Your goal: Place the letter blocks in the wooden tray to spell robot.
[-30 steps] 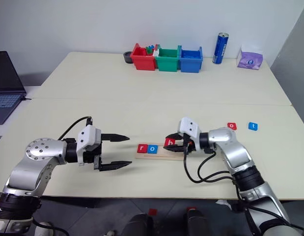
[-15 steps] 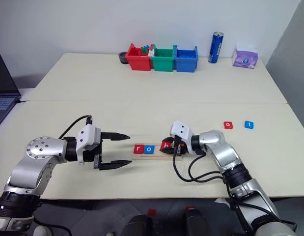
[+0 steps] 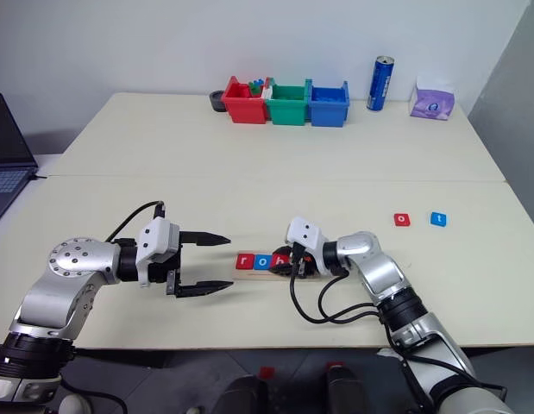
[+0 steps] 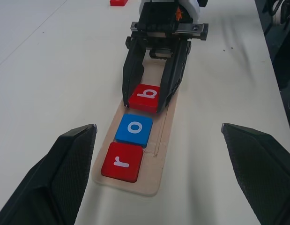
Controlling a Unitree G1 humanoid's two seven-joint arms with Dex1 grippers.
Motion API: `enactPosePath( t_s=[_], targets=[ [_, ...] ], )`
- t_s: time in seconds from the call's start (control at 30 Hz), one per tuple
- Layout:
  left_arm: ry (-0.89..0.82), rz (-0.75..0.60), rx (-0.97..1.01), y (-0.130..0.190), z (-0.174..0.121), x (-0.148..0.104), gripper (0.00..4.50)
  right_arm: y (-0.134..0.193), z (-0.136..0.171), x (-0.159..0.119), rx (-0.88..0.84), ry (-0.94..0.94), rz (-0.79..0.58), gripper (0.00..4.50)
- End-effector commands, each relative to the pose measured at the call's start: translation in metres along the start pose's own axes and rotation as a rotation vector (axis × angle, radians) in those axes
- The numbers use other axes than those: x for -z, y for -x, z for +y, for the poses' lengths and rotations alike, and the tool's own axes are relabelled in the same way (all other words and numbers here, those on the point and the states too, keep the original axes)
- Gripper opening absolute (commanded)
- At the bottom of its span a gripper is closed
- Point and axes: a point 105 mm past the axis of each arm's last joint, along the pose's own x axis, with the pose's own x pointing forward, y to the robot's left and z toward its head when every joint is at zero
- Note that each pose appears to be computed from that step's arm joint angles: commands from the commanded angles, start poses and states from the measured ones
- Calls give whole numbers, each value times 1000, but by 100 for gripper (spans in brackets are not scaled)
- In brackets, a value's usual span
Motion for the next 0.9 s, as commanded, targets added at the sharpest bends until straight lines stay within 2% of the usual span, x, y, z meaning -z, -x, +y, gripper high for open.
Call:
enactPosePath(
  t_s=[0.03, 0.9],
  targets=[
    [-39, -9, -12, 1, 3, -8, 450, -1, -6, -16, 11, 57, -28, 146],
    [-62, 2, -9, 4, 8, -5, 450, 1, -7, -12, -13, 92, -4, 146]
  ],
)
